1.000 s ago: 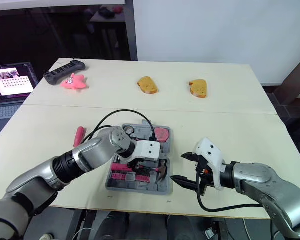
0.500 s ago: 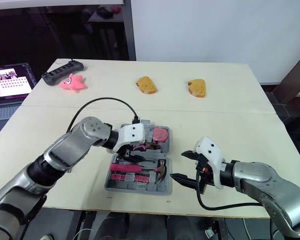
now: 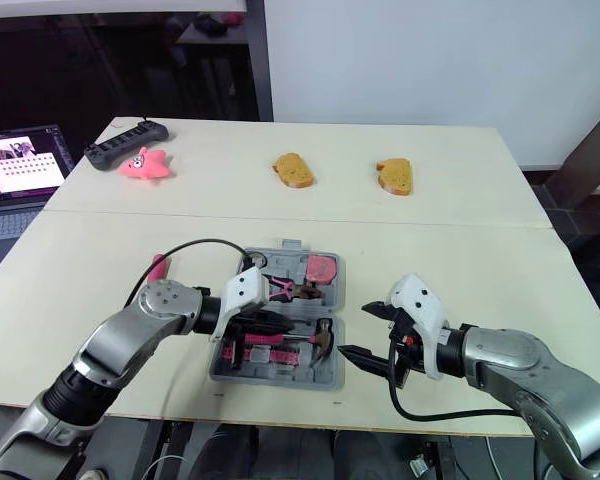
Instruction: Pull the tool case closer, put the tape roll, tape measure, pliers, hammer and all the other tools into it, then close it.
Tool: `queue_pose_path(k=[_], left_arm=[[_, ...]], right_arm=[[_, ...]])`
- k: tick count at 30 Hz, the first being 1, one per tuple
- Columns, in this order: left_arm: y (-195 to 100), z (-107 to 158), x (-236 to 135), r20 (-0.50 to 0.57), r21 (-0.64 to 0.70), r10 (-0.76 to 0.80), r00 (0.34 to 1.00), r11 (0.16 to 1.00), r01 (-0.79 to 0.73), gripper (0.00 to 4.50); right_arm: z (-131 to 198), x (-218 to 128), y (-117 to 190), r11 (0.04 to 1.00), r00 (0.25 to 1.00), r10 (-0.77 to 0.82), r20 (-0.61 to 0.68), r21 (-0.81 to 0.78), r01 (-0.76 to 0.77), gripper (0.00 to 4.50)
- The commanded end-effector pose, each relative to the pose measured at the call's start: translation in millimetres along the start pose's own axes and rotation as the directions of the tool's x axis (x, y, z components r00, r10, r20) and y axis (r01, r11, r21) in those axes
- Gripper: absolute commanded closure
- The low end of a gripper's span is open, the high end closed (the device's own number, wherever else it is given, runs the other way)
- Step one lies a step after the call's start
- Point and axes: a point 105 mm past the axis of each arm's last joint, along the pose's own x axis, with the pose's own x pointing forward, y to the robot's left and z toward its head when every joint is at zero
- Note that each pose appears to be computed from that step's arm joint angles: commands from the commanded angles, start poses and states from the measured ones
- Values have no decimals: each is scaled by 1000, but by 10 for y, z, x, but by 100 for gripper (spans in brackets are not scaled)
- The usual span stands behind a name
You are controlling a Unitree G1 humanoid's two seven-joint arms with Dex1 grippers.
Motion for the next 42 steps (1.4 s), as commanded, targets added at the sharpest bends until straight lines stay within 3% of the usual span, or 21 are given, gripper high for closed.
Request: queue_pose_path(k=[1, 22, 28, 42], left_arm=[[65, -11, -42, 3, 50, 34, 999, 998, -34, 448], [85, -382, 13, -124, 50, 52, 991, 998, -46, 448], [100, -374, 33, -118, 37, 58, 991, 998, -54, 448], [100, -628, 45, -199, -167, 35, 979, 983, -69, 448]], right_arm=[[86, -30, 44, 1000, 1000, 1, 28, -30, 0, 0], [89, -28, 45, 1000, 1000, -8, 29, -20, 8, 0], [85, -33, 59, 1000, 1000, -6, 26, -16, 6, 0], [87, -41, 78, 1000, 1000, -2, 26, -7, 2, 0]])
